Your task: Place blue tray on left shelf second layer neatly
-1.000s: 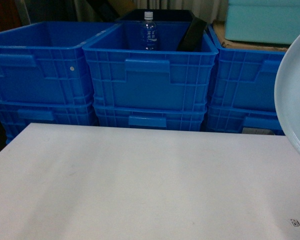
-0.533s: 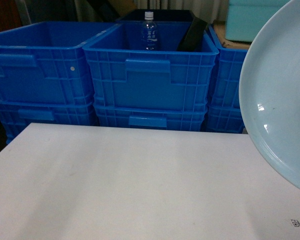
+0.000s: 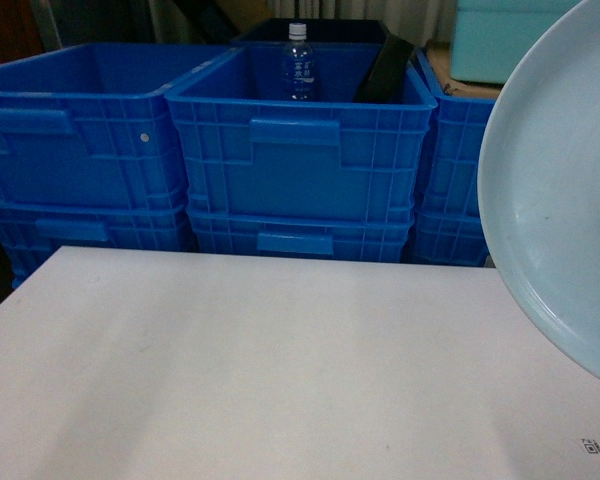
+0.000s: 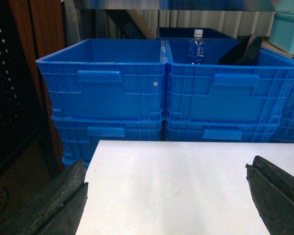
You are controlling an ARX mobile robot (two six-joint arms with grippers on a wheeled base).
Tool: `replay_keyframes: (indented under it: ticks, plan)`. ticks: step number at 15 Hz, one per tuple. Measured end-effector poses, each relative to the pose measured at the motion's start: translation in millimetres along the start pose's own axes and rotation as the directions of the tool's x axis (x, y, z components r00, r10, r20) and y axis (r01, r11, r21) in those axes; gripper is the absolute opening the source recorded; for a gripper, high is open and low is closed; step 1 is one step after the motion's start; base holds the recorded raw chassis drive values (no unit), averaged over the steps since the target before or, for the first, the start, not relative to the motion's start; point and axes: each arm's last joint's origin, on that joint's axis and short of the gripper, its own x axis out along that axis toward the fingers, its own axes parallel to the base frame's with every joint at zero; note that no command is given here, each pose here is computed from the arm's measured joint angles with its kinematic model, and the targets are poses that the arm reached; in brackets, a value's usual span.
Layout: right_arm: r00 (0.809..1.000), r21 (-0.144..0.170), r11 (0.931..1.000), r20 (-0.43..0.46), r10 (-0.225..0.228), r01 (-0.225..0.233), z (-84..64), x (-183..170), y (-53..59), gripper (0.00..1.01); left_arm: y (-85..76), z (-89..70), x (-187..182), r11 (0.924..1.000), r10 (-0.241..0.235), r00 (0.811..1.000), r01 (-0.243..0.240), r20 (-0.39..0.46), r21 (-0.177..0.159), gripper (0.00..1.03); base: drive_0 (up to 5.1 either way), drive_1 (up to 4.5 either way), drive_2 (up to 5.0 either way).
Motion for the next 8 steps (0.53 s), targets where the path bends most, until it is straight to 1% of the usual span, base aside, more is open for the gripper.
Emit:
replay_keyframes:
  ticks: [4, 8]
  plan:
    - [1.0, 0.0, 1.0, 0.001, 0.004, -0.004, 0.0, 0.0, 0.2, 0.02, 0.0, -0.1, 0.0, 1.0, 0.002, 1.0, -0.002, -0.001, 0.0, 0.98, 4.5, -3.97, -1.0]
    - [1.0, -0.001, 1.0, 0.004, 0.004, -0.004, 0.3, 0.0, 0.2, 0.02, 0.0, -0.3, 0.0, 1.0, 0.0, 1.0, 0.0, -0.003, 0.0, 0.98, 4.8, -3.52, -1.2]
